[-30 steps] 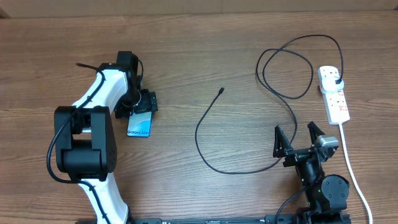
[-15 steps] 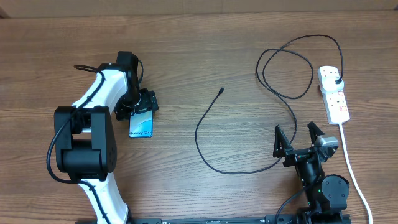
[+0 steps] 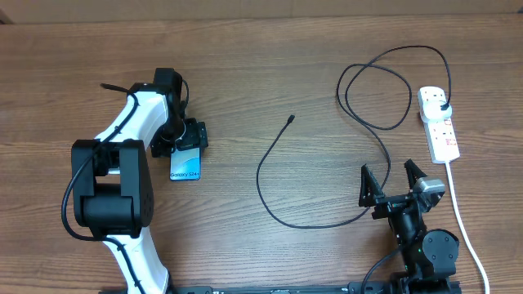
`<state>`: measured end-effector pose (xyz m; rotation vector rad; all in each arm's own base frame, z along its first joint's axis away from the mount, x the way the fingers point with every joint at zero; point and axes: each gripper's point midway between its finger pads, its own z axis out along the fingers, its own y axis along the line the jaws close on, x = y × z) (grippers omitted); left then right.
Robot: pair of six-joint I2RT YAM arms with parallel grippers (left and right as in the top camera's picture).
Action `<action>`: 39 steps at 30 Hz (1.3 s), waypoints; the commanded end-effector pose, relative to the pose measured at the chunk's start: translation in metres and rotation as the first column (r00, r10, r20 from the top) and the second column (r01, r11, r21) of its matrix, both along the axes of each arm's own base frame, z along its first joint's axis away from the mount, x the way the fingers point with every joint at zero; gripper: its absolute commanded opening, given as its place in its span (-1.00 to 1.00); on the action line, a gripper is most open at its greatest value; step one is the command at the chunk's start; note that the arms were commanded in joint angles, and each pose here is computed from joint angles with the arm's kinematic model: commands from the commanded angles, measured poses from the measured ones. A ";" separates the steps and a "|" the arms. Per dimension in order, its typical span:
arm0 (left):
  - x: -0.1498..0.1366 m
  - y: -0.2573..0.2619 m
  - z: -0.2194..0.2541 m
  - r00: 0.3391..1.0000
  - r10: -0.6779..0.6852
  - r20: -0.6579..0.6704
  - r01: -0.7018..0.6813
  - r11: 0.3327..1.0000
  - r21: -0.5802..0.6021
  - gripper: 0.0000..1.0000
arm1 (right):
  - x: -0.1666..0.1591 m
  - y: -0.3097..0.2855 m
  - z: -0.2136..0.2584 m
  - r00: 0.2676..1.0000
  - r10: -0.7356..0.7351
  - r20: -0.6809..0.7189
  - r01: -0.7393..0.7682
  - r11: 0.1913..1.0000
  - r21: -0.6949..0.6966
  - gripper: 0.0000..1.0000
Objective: Plug charger to phone and switch on socket
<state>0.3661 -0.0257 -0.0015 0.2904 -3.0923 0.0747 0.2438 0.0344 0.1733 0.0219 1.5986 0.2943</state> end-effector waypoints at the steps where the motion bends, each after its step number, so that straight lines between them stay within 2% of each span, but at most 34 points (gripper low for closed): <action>1: -0.021 -0.011 -0.033 0.991 -0.108 -0.081 0.102 0.992 -0.075 0.86 | 0.000 -0.001 -0.002 1.000 -0.008 0.004 0.008 1.000 -0.002 1.00; 10: -0.021 -0.009 -0.034 0.972 -0.224 -0.067 0.218 0.973 -0.079 0.90 | 0.000 -0.001 -0.002 1.000 -0.008 0.004 0.008 1.000 -0.001 1.00; 18: -0.023 -0.008 -0.034 0.978 -0.196 -0.078 0.190 0.979 -0.071 0.88 | 0.000 -0.001 -0.002 1.000 -0.008 0.004 0.008 1.000 -0.001 1.00; 23: -0.023 -0.009 -0.034 0.977 -0.198 -0.078 0.193 0.979 -0.070 0.77 | 0.000 -0.001 -0.002 1.000 -0.008 0.004 0.008 1.000 -0.001 1.00; 29: -0.022 -0.009 -0.034 0.977 -0.199 -0.075 0.194 0.979 -0.068 0.72 | 0.000 -0.001 -0.002 1.000 -0.008 0.004 0.008 1.000 -0.001 1.00; 31: -0.021 -0.009 -0.034 0.977 -0.201 -0.071 0.196 0.978 -0.067 0.54 | 0.000 -0.001 -0.002 1.000 -0.008 0.004 0.008 1.000 -0.001 1.00; 32: -0.020 -0.009 -0.034 0.977 -0.200 -0.069 0.196 0.978 -0.066 0.52 | 0.000 -0.001 -0.002 1.000 -0.008 0.004 0.008 1.000 -0.001 1.00; 39: -0.019 -0.009 -0.033 0.977 -0.201 -0.067 0.197 0.978 -0.066 0.53 | 0.000 -0.001 -0.002 1.000 -0.008 0.004 0.008 1.000 -0.001 1.00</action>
